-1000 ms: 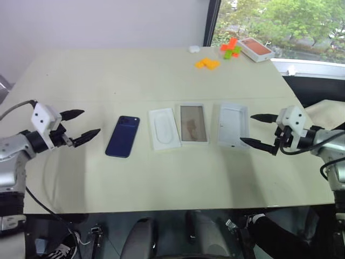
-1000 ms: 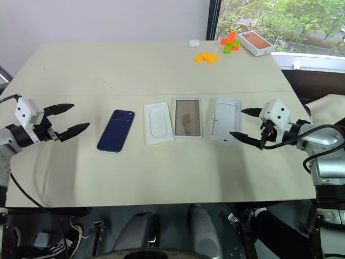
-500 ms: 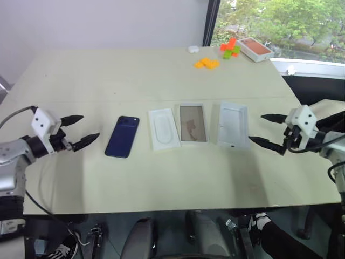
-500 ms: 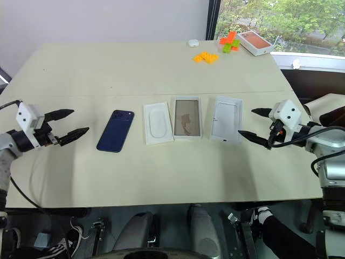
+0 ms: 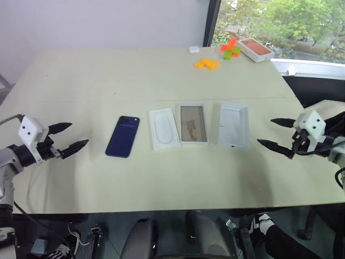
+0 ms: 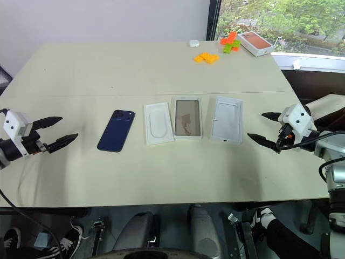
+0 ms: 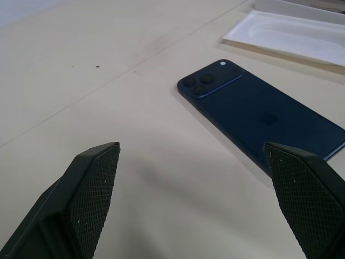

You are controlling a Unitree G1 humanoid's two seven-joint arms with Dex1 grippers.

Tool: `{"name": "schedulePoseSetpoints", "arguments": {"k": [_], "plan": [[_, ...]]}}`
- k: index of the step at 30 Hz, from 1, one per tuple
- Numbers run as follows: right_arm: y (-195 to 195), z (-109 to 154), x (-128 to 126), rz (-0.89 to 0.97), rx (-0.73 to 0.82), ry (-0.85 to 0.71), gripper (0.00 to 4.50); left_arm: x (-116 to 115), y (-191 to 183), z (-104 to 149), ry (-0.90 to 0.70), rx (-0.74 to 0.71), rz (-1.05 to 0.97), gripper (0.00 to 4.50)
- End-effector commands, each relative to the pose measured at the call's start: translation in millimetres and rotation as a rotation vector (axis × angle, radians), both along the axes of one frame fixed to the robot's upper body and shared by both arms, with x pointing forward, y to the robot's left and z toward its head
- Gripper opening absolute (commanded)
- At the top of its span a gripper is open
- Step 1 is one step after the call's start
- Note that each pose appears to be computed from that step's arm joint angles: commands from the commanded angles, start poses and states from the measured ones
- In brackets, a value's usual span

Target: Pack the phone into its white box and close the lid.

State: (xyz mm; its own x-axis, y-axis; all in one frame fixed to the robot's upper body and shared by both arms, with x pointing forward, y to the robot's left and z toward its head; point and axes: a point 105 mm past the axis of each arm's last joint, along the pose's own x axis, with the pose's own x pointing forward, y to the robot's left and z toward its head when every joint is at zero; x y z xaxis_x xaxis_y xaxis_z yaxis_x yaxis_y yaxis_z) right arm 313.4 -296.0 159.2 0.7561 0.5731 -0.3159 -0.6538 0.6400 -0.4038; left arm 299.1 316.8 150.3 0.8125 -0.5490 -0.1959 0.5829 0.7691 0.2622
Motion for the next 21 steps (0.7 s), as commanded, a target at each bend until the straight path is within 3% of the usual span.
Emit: {"name": "schedulePoseSetpoints", "arguments": {"k": [1, 6, 11, 15, 21], "plan": [[14.7, 20.8, 4.8, 0.035, 0.006, -0.077, 4.43, 7.5, -21.2, 16.6, 0.042, -0.078, -0.009, 4.46], [55.4, 41.8, 12.8, 0.093, 0.029, -0.162, 4.43, 18.7, -71.9, 29.6, 0.209, -0.222, 0.007, 4.46], [92.0, 50.1, 15.7, 0.155, 0.029, -0.188, 4.43, 39.8, -125.2, 34.2, 0.199, -0.307, 0.077, 4.46], [117.4, 55.2, 12.9, 0.233, 0.001, -0.214, 4.43, 50.3, -146.4, 8.0, 0.342, -0.319, 0.190, 4.46], [132.5, 60.8, 13.3, 0.255, 0.042, -0.221, 4.43, 67.1, -183.4, -4.1, 0.386, -0.377, 0.259, 4.46]]}}
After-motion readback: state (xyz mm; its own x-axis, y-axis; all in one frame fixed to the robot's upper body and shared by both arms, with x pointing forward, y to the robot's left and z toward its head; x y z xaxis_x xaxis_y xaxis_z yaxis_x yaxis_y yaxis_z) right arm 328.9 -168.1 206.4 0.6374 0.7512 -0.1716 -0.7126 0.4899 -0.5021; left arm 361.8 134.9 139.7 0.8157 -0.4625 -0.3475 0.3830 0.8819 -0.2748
